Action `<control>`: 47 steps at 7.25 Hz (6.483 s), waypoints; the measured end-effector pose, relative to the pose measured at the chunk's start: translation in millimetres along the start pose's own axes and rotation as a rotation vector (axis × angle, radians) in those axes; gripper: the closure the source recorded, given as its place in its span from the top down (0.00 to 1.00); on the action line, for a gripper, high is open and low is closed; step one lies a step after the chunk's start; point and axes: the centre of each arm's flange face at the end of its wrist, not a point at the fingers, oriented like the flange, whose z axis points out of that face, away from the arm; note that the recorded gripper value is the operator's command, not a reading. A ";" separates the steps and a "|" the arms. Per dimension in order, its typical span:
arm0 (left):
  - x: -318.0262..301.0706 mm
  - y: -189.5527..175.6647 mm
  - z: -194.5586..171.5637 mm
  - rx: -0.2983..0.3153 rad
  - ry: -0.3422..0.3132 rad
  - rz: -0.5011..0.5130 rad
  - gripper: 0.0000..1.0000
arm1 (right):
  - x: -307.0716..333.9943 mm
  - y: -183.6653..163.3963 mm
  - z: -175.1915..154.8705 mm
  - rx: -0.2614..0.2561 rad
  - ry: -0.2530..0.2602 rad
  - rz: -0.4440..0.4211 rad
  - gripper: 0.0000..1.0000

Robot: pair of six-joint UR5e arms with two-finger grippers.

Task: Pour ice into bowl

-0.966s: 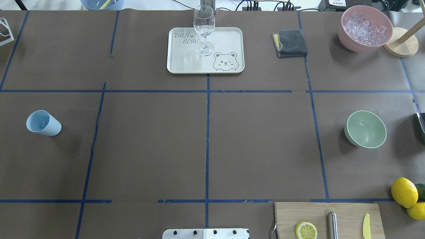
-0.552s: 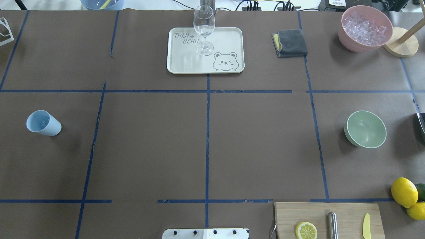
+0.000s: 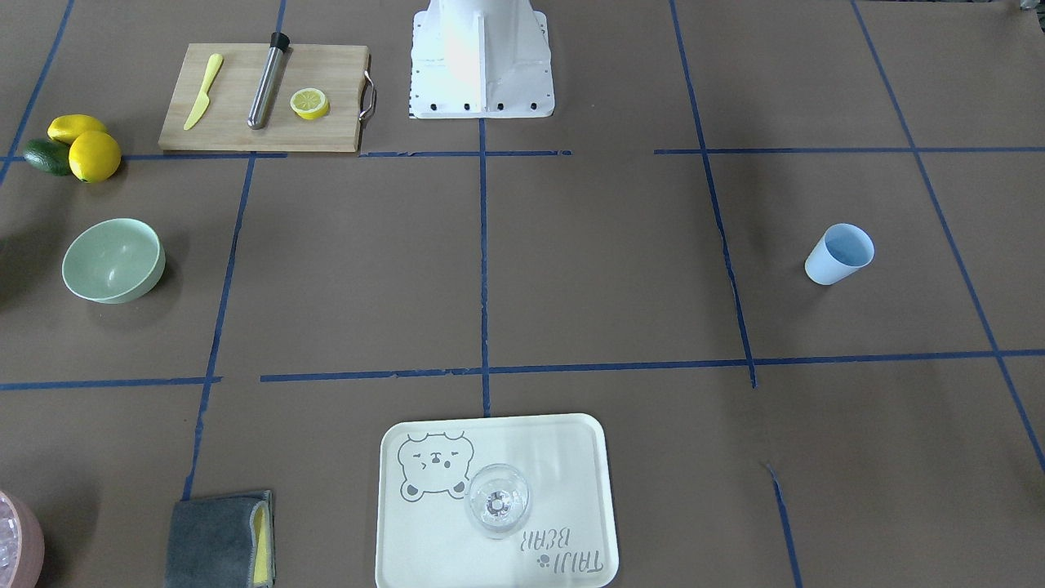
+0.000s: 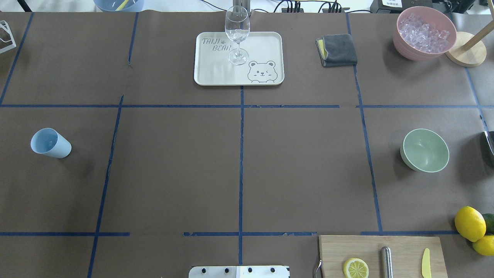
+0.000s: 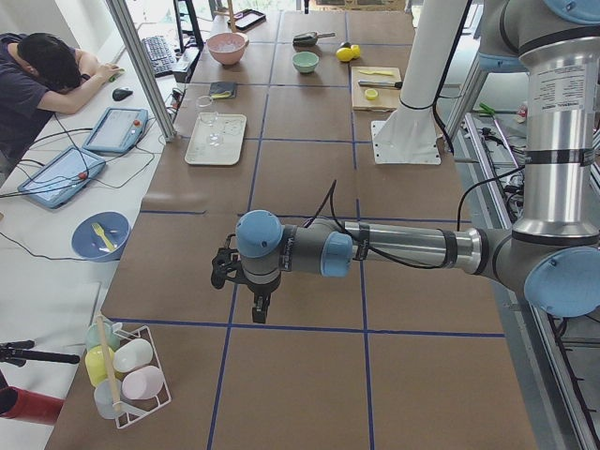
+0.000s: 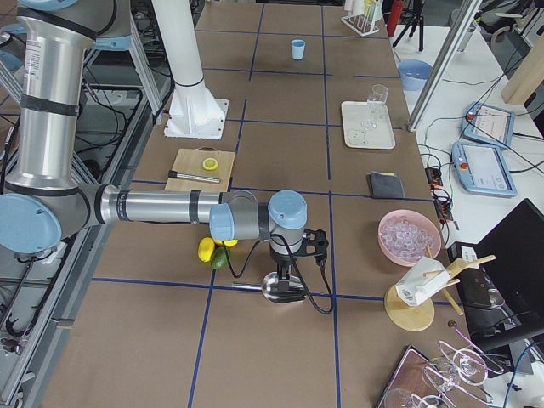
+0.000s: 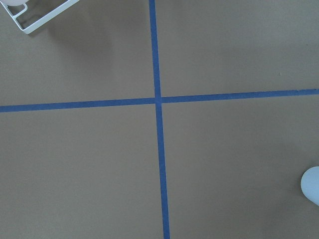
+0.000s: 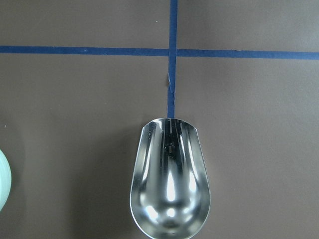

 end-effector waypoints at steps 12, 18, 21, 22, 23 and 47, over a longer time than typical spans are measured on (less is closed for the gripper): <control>-1.3 4.2 1.4 0.000 0.001 0.001 1.00 | -100.8 -46.0 -31.2 0.131 -0.106 -0.189 1.00; 0.7 2.7 0.4 0.017 0.002 0.021 1.00 | -209.0 2.7 85.5 0.098 -0.071 -0.114 0.87; 1.0 2.5 -0.3 0.024 0.002 0.028 1.00 | -186.0 13.7 124.6 0.076 -0.042 -0.125 0.07; 0.9 2.4 -0.6 0.026 0.002 0.029 1.00 | -181.7 14.5 133.5 0.078 -0.048 -0.136 0.00; 1.0 2.4 -0.7 0.027 0.002 0.030 1.00 | -181.7 14.6 135.1 0.081 -0.057 -0.144 0.00; -0.3 5.9 1.2 0.023 0.002 0.028 1.00 | -733.4 -5.0 113.3 0.055 -0.166 0.263 0.09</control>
